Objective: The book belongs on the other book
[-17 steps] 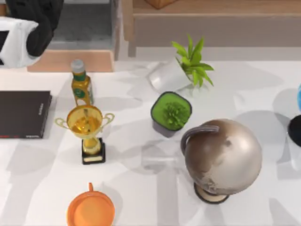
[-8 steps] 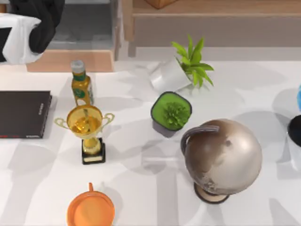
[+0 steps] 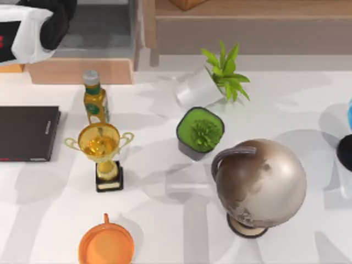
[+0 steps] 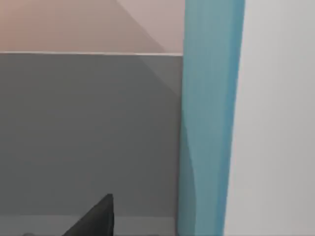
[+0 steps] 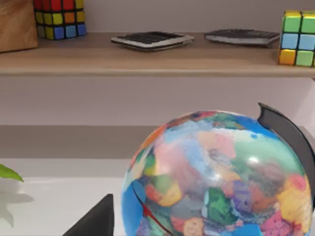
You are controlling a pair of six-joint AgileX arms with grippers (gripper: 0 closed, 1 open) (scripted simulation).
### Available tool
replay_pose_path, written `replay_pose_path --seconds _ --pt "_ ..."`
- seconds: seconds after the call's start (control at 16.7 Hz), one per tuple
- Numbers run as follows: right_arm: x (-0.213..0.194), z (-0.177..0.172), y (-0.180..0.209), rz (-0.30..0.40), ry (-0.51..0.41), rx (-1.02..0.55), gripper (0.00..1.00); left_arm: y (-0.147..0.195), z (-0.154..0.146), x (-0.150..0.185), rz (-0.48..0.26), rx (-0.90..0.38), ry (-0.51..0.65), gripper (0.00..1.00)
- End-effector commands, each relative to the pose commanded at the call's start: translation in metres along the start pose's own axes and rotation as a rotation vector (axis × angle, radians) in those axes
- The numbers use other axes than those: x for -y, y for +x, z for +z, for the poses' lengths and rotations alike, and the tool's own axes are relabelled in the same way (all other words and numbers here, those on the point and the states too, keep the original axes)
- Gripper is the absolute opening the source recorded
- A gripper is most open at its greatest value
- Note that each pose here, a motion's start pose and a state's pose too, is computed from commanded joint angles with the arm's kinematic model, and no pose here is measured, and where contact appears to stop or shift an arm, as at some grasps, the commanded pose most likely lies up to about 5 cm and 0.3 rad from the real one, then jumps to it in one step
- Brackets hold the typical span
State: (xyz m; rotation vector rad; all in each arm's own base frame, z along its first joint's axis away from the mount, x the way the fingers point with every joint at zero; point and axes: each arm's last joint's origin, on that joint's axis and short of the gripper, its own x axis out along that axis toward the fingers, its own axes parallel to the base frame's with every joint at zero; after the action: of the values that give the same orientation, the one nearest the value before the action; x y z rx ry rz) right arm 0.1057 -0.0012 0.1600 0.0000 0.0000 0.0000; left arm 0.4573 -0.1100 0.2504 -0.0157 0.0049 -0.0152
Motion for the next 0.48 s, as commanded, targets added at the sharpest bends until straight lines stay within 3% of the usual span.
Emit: replay_pose_path --seconds 0.3,0.48 --pt "0.0 0.0 0.0 0.0 0.0 0.0 1.0 0.0055 -0.0029 0.0024 -0.002 0.001 0.0 1.0" --pt "0.0 0.0 0.0 0.0 0.0 0.0 1.0 0.0055 -0.0029 0.0024 -0.002 0.001 0.0 0.77"
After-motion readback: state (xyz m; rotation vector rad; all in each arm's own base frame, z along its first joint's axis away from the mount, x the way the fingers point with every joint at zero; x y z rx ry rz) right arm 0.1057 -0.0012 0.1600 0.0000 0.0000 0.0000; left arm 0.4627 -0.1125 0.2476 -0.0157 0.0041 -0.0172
